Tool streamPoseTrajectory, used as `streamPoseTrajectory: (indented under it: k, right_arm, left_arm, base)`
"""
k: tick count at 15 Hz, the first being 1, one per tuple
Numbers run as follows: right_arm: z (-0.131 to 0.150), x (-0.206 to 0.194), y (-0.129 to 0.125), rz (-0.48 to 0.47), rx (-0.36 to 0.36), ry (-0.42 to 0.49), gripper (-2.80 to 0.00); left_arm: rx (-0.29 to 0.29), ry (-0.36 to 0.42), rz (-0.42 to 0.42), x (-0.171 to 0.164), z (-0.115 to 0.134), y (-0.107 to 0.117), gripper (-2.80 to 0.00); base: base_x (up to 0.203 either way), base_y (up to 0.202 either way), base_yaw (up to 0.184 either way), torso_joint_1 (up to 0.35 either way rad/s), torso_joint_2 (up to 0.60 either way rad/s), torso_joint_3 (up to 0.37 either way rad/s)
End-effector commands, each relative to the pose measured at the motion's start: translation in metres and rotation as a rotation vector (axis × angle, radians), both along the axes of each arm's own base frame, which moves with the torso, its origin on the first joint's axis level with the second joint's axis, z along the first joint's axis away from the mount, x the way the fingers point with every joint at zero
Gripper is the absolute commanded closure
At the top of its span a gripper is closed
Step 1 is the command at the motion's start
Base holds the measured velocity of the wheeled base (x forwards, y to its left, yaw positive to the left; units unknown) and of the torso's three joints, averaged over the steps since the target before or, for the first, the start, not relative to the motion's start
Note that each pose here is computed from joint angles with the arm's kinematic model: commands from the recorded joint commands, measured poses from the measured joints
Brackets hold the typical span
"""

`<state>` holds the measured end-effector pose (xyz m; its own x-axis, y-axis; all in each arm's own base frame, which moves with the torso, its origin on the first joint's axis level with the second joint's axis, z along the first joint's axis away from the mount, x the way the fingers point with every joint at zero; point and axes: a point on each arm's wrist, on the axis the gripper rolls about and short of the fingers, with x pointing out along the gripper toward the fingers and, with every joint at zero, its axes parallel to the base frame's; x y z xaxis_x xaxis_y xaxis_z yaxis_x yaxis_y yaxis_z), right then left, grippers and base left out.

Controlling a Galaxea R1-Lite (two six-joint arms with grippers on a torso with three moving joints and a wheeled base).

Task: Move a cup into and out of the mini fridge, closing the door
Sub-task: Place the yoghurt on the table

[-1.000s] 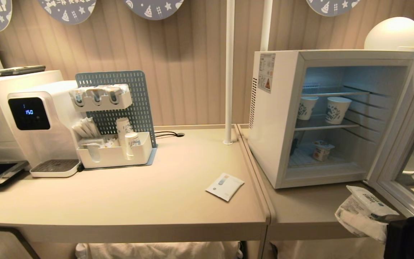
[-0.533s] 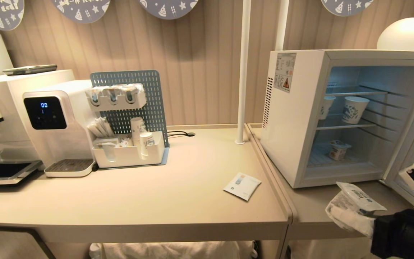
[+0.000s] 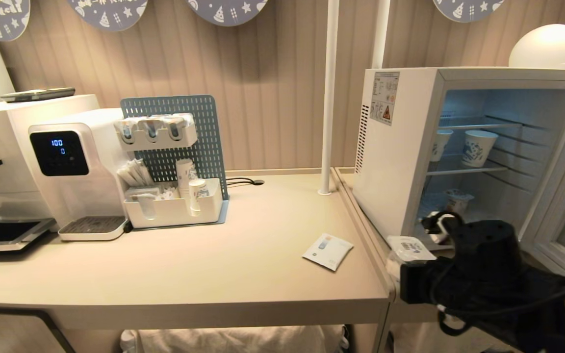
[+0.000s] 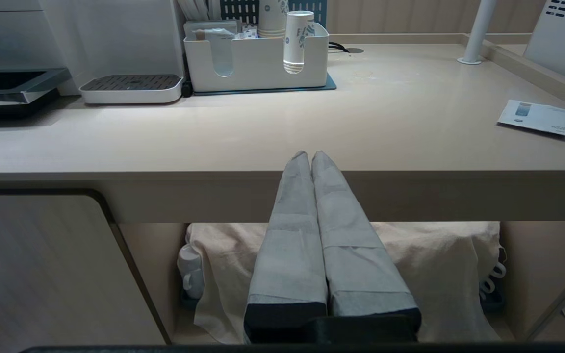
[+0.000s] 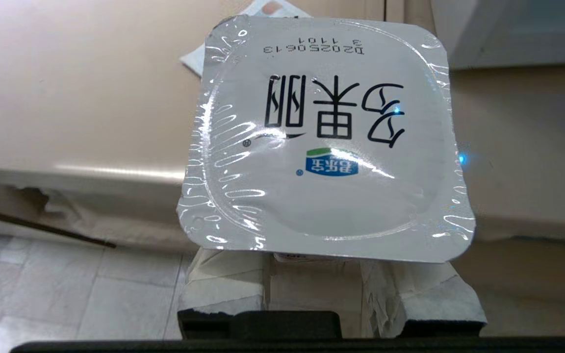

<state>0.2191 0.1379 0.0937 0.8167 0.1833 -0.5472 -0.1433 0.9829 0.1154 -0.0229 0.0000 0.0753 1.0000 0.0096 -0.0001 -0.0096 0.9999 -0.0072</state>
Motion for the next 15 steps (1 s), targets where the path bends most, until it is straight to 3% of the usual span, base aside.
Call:
streamPoseTrajectory:
  k: [1, 3, 8, 11, 15]
  right_arm:
    - [-0.047, 0.028, 0.02, 0.013, -0.074, 0.054, 0.0]
    - [-0.069, 0.053, 0.03, 0.002, -0.094, 0.04, 0.0]
    - [-0.086, 0.111, 0.012, -0.06, -0.063, 0.004, 0.0]
    - [-0.107, 0.117, 0.012, -0.026, -0.059, 0.052, 0.0]
    - [-0.113, 0.119, 0.016, 0.003, -0.096, 0.039, 0.0]
  left_arm:
    - [0.0, 0.003, 0.001, 0.0, 0.0, 0.0, 0.0]
    - [0.0, 0.003, 0.002, 0.0, 0.0, 0.0, 0.0]
    - [-0.002, 0.003, 0.001, 0.0, 0.0, 0.0, 0.0]
    - [-0.002, 0.003, 0.002, 0.0, 0.0, 0.0, 0.0]
    - [-0.002, 0.003, 0.003, 0.0, 0.0, 0.0, 0.0]
  base:
    - [0.0, 0.0, 0.0, 0.0, 0.0, 0.0]
    - [0.0, 0.0, 0.0, 0.0, 0.0, 0.0]
    - [0.0, 0.0, 0.0, 0.0, 0.0, 0.0]
    - [0.0, 0.0, 0.0, 0.0, 0.0, 0.0]
    - [0.0, 0.0, 0.0, 0.001, 0.01, 0.002]
